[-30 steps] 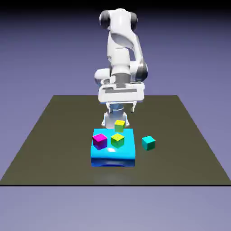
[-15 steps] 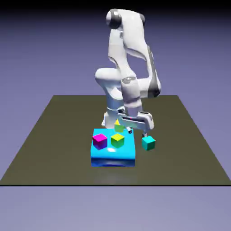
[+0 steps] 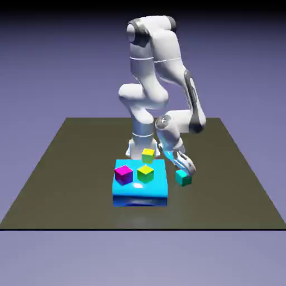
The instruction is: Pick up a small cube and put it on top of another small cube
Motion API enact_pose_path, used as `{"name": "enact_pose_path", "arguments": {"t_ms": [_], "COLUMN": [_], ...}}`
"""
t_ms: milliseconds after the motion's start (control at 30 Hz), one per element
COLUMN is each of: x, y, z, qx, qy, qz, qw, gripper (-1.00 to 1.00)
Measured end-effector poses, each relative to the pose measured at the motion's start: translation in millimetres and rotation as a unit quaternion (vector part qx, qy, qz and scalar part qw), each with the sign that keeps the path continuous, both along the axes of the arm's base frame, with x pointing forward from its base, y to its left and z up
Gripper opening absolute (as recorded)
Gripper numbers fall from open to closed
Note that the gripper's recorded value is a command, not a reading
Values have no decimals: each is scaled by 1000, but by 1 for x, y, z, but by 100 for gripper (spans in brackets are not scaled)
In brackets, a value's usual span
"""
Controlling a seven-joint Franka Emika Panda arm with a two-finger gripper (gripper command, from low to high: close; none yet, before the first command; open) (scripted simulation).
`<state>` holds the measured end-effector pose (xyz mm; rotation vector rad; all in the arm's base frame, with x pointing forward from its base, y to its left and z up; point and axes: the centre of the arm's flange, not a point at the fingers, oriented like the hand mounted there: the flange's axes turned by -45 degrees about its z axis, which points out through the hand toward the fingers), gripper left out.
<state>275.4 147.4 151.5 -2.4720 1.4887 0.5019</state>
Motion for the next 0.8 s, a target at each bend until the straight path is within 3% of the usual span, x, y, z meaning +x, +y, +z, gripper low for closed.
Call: {"name": "enact_pose_path", "arguments": {"t_ms": [167,200,800], "x": [-6,-8,4], "y": [6,7,-12], "z": [-25,-30,40], "qx": [-3,-4,-6], "qy": [1,1,-2], "qz": [-1,-1,19], "qw": [1000,1000,1000], "gripper": [0,-100,-100]}}
